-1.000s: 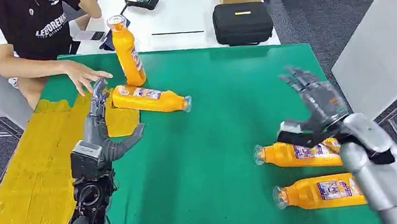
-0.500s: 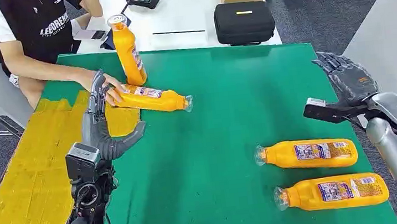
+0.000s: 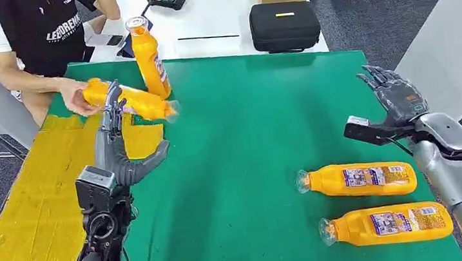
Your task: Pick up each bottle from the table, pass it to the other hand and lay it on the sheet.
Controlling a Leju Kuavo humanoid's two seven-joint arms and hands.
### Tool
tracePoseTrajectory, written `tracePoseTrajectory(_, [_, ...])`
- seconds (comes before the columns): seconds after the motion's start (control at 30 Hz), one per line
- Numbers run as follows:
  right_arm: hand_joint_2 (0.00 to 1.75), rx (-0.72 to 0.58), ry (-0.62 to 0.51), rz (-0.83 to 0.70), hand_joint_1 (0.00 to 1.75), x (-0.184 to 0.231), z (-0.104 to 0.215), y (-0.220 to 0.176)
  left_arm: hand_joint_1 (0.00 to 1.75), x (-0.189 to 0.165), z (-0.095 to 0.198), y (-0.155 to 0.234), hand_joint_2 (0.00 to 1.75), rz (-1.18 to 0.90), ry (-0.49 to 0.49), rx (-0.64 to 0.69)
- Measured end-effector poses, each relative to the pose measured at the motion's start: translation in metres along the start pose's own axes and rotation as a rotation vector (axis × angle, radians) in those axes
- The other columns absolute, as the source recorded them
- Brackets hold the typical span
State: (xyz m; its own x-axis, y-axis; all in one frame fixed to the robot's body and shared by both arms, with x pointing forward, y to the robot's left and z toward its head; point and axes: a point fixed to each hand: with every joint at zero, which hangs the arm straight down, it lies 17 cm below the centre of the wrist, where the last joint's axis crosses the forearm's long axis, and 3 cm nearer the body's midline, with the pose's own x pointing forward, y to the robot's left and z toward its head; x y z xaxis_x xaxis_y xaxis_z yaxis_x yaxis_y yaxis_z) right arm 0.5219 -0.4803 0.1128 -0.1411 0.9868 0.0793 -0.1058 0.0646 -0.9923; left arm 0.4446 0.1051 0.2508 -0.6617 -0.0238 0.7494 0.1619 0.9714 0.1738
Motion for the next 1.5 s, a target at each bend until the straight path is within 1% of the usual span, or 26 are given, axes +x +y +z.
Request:
tracePoseTrajectory(0.13, [1.75, 0.039, -0.025, -0.005, 0.0, 0.027, 0.032, 0.048, 0.0, -0.003, 0.001, 0.001, 1.75, 0.005, 0.008, 0.006])
tracePoseTrajectory(0.23, [1.75, 0.055, -0.053, -0.011, 0.0, 0.053, 0.054, 0.072, 0.0, -0.004, 0.002, 0.001, 1.75, 0.003, 0.011, 0.004])
tracePoseTrajectory(0.43, [1.75, 0.034, -0.066, -0.009, 0.0, 0.067, 0.068, 0.072, 0.0, -0.005, 0.002, 0.002, 1.75, 0.004, 0.013, 0.004])
tracePoseTrajectory(0.5, [1.75, 0.03, -0.067, 0.006, 0.0, 0.077, 0.077, 0.077, 0.0, -0.007, 0.003, 0.001, 1.75, 0.006, 0.02, 0.003])
tracePoseTrajectory(0.63, [1.75, 0.016, -0.078, -0.012, 0.0, 0.106, 0.097, 0.089, 0.0, -0.011, 0.002, 0.001, 1.75, 0.011, 0.033, 0.0])
tracePoseTrajectory(0.73, [1.75, 0.006, -0.069, -0.029, 0.0, 0.112, 0.107, 0.09, 0.0, -0.014, 0.002, 0.0, 1.75, 0.016, 0.044, -0.003])
tracePoseTrajectory(0.93, [1.75, -0.005, -0.03, -0.071, 0.0, 0.098, 0.111, 0.084, 0.0, -0.022, 0.0, -0.002, 1.75, 0.023, 0.062, -0.015])
tracePoseTrajectory(1.07, [1.75, -0.015, 0.025, -0.081, 0.0, 0.072, 0.106, 0.075, 0.0, -0.028, 0.0, -0.005, 1.75, 0.035, 0.079, -0.026])
tracePoseTrajectory(1.2, [1.75, -0.001, 0.092, -0.083, 0.0, 0.038, 0.102, 0.076, 0.0, -0.035, 0.001, -0.007, 1.75, 0.045, 0.098, -0.032])
tracePoseTrajectory(1.33, [1.75, 0.018, 0.166, -0.052, 0.0, 0.005, 0.094, 0.08, 0.0, -0.041, 0.002, -0.009, 1.75, 0.056, 0.116, -0.039])
tracePoseTrajectory(1.5, [1.75, 0.034, 0.201, -0.057, 0.0, -0.011, 0.09, 0.085, 0.0, -0.045, 0.004, -0.011, 1.75, 0.058, 0.13, -0.043])
